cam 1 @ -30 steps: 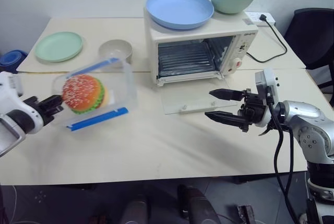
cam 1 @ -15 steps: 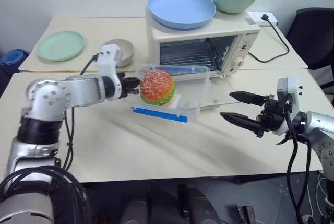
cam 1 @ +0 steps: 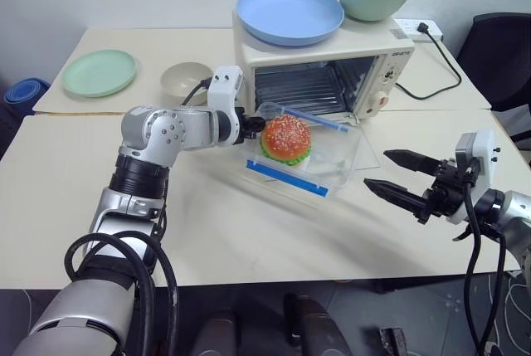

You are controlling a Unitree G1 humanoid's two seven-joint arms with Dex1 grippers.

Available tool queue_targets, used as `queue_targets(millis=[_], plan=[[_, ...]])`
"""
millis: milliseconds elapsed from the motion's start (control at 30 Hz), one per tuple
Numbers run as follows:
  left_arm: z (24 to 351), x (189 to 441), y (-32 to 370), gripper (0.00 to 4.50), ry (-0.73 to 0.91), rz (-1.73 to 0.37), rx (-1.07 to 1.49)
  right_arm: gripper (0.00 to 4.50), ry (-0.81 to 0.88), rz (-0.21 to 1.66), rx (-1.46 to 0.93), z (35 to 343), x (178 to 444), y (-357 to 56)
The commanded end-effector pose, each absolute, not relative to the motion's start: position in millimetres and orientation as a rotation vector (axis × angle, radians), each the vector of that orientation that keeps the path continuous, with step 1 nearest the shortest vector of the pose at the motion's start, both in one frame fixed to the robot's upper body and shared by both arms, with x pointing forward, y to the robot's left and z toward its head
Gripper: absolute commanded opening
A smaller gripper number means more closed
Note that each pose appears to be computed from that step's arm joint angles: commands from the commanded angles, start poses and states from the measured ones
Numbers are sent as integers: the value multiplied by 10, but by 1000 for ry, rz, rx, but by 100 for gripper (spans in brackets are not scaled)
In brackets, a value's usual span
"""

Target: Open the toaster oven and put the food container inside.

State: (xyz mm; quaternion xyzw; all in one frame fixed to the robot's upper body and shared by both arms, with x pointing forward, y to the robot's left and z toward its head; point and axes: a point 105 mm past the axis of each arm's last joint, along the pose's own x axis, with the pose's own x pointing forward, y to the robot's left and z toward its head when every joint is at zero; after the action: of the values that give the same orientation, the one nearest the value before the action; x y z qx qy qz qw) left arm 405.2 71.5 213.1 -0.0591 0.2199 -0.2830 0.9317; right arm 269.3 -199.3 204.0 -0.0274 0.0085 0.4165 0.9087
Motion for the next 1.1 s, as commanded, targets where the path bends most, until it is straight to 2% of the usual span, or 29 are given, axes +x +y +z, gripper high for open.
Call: queue_targets(millis=[33, 233, 333, 367, 400, 467, 533, 667, 800, 867, 967, 1100], plan=[[2476, 3996, 779, 269, 298, -653, -190, 450, -39, 857, -81, 2153, 2650, -1986], [2793, 3774, 1076, 269, 106, -770, -286, 450, -41, 912, -59, 2194, 2570, -1890], [2914, 3543, 1234, 269, 22, -900, -310, 450, -28, 974, -36, 2213, 2475, -1813], [2920, 3379, 1281, 269, 4, -1001, -296, 450, -13, 1018, -12, 2205, 2409, -1756], [2914, 3262, 1303, 231, -3, -1072, -282, 412, -1, 1048, 5, 2199, 2362, -1723], [2803, 3022, 1330, 185, 12, -1219, -200, 363, 29, 1088, 26, 2158, 2294, -1648], [2657, 2898, 1343, 119, 60, -1301, -122, 290, 56, 1103, 32, 2099, 2261, -1604], [2347, 2864, 1373, 0, 170, -1359, 16, 147, 105, 1107, 41, 1930, 2227, -1484], [2206, 2966, 1308, 0, 180, -1371, 66, 3, 137, 1072, 47, 1759, 2284, -1392], [2133, 3004, 1245, 0, 189, -1384, 89, 1, 151, 1059, 22, 1668, 2311, -1356], [1990, 3072, 1138, 0, 215, -1386, 140, 1, 151, 963, -44, 1565, 2490, -1376], [1831, 3156, 996, 0, 240, -1382, 185, 1, 120, 857, -51, 1577, 2741, -1425]])
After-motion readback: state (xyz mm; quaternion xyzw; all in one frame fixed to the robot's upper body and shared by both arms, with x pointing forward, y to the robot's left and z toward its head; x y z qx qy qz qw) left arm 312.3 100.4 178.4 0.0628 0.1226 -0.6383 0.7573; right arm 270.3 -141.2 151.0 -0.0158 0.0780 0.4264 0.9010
